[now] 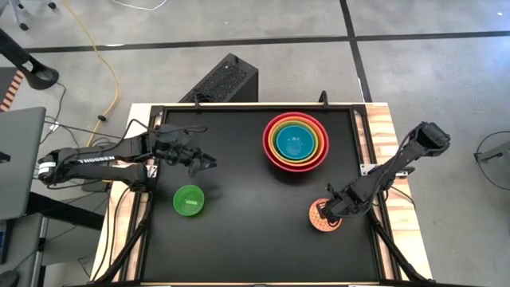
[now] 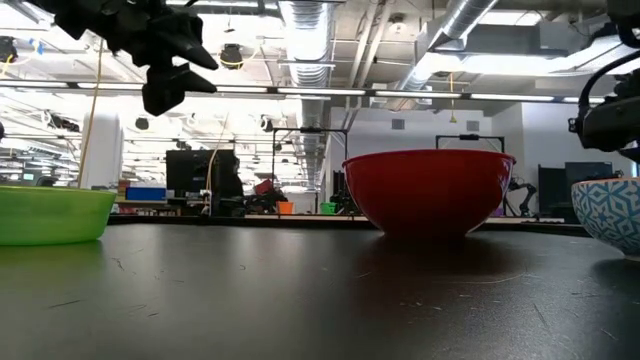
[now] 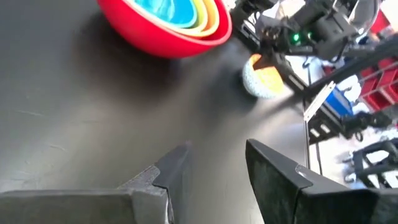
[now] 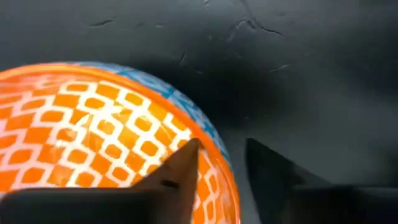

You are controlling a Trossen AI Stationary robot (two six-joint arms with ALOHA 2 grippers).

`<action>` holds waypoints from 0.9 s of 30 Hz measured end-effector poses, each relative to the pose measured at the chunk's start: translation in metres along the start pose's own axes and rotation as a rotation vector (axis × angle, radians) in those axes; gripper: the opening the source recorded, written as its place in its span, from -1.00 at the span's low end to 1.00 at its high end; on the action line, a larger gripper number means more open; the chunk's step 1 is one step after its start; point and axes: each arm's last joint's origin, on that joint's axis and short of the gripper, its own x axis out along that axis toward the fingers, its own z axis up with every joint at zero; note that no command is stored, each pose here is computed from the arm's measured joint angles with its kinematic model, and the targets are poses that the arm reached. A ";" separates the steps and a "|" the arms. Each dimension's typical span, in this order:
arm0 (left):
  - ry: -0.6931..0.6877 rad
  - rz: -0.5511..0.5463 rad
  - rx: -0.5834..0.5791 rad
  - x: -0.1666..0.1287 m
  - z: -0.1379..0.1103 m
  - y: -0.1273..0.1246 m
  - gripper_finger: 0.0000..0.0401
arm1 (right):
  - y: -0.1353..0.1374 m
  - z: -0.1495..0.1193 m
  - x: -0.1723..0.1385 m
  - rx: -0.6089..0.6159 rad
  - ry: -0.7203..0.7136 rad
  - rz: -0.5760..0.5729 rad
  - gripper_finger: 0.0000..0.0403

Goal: Nest bowls inside each other by size order
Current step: Stack the orange patterned bowl on top of the blue bowl

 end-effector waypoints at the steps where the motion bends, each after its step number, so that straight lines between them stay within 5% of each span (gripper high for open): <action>1: -0.007 0.002 -0.007 0.000 0.000 -0.001 -0.31 | 0.000 0.000 0.000 -0.015 0.001 0.002 -0.44; 5: -0.035 0.023 -0.018 0.001 0.000 -0.003 -0.31 | 0.004 0.000 -0.006 -0.074 0.008 0.034 -0.90; 9: -0.050 0.049 -0.028 0.002 -0.001 -0.005 -0.31 | 0.006 0.007 -0.019 -0.110 0.010 0.049 -0.89; 15: -0.074 0.083 -0.038 0.003 -0.004 -0.009 -0.31 | 0.019 0.029 -0.075 -0.223 -0.026 0.220 -0.97; 20: -0.080 0.094 -0.028 0.004 -0.008 -0.013 -0.31 | 0.028 0.057 -0.135 -0.314 -0.166 0.407 -0.97; 27: -0.090 0.109 -0.002 0.005 -0.014 -0.020 -0.31 | 0.030 0.110 -0.189 -0.298 -0.383 0.439 -0.97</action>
